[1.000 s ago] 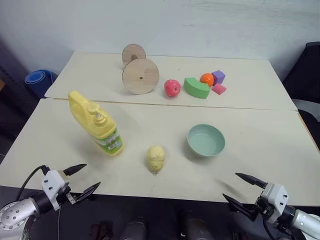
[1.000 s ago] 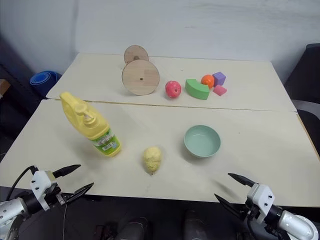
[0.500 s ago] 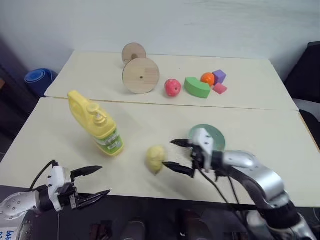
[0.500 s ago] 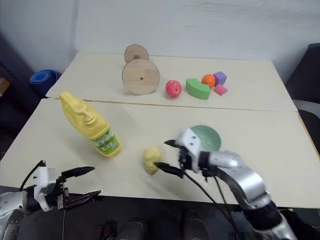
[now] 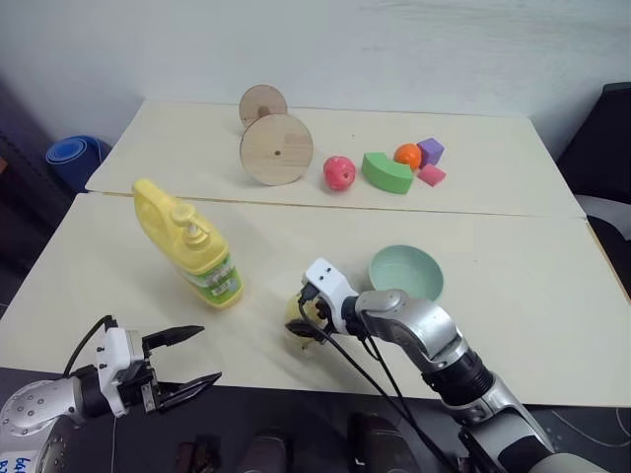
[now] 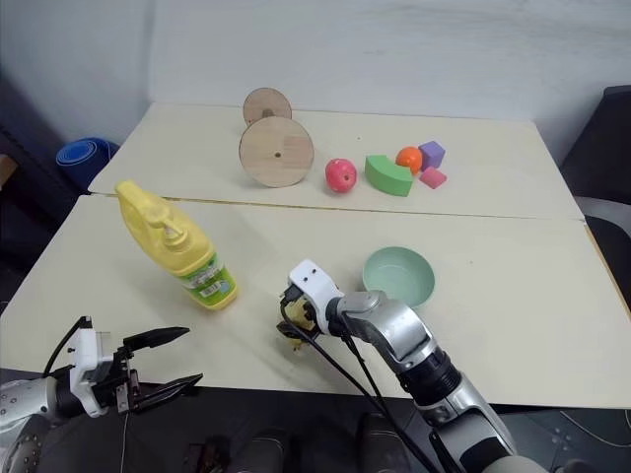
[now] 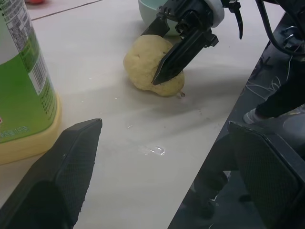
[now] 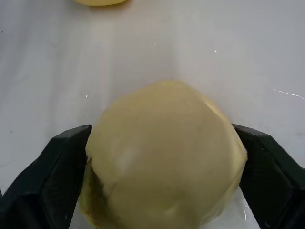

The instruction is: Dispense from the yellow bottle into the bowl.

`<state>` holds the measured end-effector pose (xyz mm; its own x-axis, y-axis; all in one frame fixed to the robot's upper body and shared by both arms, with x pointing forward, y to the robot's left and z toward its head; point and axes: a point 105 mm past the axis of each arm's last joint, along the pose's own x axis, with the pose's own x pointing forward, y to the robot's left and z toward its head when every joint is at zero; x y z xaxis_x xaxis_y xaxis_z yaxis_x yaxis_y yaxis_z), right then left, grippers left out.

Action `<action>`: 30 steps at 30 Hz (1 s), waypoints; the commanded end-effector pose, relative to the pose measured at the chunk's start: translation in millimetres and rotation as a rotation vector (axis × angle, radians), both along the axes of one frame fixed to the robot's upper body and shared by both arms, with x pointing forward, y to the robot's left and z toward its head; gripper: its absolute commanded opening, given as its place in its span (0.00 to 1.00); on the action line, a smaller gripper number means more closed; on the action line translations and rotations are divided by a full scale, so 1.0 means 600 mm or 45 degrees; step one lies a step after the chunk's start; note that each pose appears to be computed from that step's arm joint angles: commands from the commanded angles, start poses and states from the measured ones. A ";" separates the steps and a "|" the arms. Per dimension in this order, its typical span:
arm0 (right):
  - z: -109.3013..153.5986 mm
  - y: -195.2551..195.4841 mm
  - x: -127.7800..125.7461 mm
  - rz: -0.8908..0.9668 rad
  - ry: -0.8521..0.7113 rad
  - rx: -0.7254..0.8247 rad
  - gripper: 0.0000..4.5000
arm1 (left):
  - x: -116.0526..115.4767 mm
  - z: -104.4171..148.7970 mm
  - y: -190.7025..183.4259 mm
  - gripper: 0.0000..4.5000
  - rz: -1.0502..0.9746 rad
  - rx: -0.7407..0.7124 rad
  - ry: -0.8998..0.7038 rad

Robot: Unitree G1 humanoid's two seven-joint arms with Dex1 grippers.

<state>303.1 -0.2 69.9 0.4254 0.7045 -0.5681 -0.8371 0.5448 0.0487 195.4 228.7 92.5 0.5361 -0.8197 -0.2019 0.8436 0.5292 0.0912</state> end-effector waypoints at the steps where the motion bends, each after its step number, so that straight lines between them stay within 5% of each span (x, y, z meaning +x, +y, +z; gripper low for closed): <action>1: -0.013 -0.012 0.003 0.013 0.003 -0.031 0.84 | 0.003 0.013 -0.002 1.00 0.007 0.015 -0.066; 5: 0.013 -0.001 -0.005 0.141 -0.050 0.061 0.84 | 0.006 0.014 -0.007 1.00 -0.002 0.009 -0.075; 10: 0.141 -0.023 -0.029 0.351 -0.270 0.449 0.84 | 0.010 0.038 -0.036 1.00 -0.064 -0.078 -0.090; 16: 0.221 -0.199 -0.033 0.217 -0.454 0.477 0.84 | 0.004 0.069 -0.082 1.00 -0.186 -0.211 -0.082; 21: 0.149 -0.471 0.009 -0.338 -0.596 0.002 0.84 | 0.011 0.086 -0.130 1.00 -0.289 -0.270 -0.129; 30: 0.041 -0.535 0.037 -0.433 -0.500 -0.074 0.84 | 0.031 0.081 -0.124 1.00 -0.295 -0.251 -0.110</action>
